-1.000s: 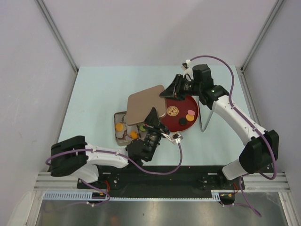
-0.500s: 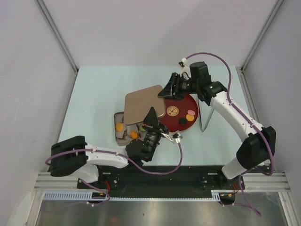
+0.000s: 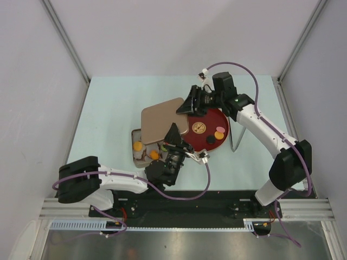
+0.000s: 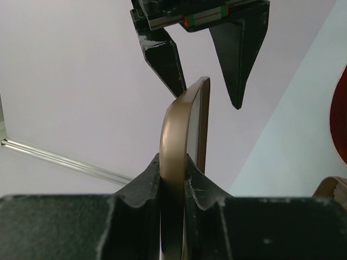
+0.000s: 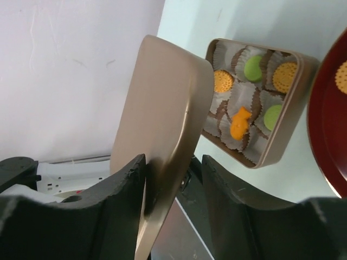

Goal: Pack the cookies

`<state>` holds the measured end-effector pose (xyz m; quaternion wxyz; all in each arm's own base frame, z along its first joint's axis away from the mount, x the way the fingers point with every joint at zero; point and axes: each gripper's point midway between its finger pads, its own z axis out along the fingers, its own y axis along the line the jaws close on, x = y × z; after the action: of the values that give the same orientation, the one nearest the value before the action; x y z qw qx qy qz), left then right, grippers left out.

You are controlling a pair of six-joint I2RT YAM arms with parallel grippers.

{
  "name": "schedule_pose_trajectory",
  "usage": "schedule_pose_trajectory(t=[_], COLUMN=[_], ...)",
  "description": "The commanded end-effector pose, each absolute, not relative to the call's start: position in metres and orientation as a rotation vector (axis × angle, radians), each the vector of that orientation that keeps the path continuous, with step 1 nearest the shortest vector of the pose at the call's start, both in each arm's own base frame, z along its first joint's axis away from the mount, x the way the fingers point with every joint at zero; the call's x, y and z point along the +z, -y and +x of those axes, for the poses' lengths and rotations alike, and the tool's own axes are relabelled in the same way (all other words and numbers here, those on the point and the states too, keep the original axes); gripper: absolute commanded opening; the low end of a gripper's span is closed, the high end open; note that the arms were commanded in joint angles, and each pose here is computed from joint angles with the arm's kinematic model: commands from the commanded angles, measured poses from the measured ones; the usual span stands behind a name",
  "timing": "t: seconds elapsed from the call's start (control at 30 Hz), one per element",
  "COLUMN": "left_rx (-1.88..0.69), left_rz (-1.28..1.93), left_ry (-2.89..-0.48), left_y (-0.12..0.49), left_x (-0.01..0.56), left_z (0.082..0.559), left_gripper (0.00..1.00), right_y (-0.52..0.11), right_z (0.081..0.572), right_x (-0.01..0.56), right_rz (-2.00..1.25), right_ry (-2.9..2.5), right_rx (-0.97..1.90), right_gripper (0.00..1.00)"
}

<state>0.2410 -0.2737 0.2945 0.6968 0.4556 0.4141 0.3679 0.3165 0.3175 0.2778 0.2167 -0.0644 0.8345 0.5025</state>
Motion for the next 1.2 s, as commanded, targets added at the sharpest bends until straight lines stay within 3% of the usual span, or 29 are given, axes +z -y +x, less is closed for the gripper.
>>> schedule_pose_trajectory(t=[0.0, 0.3, 0.4, 0.43, 0.5, 0.57, 0.7, 0.8, 1.17], left_rx=[0.702, 0.687, 0.682, 0.684, 0.678, 0.673, 0.667, 0.664, 0.526], left_rz=[0.737, 0.706, 0.678, 0.672, 0.645, 0.616, 0.556, 0.501, 0.108], left_ry=[-0.899, -0.919, -0.936, -0.941, -0.951, -0.962, -0.986, -1.018, -1.359], left_y=[0.259, 0.255, 0.252, 0.25, 0.246, 0.241, 0.229, 0.219, 0.131], left_x=[0.348, 0.352, 0.355, 0.355, 0.358, 0.36, 0.365, 0.367, 0.349], left_z=[0.233, 0.233, 0.233, 0.234, 0.233, 0.233, 0.233, 0.234, 0.237], left_gripper=[0.0, 0.03, 0.24, 0.38, 0.46, 0.6, 0.75, 0.99, 1.0], right_y=[-0.332, -0.329, -0.319, -0.315, -0.305, -0.299, -0.281, -0.273, -0.244], right_z=[0.306, 0.302, 0.306, 0.308, 0.313, 0.314, 0.325, 0.327, 0.338], right_x=[0.279, 0.277, 0.281, 0.282, 0.294, 0.303, 0.32, 0.329, 0.318], right_rz=[-0.225, -0.238, -0.194, -0.182, -0.155, -0.135, -0.085, -0.054, 0.083], right_ry=[-2.319, -2.321, -2.302, -2.291, -2.243, -2.22, -2.141, -2.096, -2.015], right_rx=[1.497, 1.538, 1.539, 1.541, 1.548, 1.561, 1.58, 1.605, 1.645], right_gripper=[0.48, 0.11, 0.01, 0.0, 0.0, 0.0, 0.0, 0.0, 0.0])
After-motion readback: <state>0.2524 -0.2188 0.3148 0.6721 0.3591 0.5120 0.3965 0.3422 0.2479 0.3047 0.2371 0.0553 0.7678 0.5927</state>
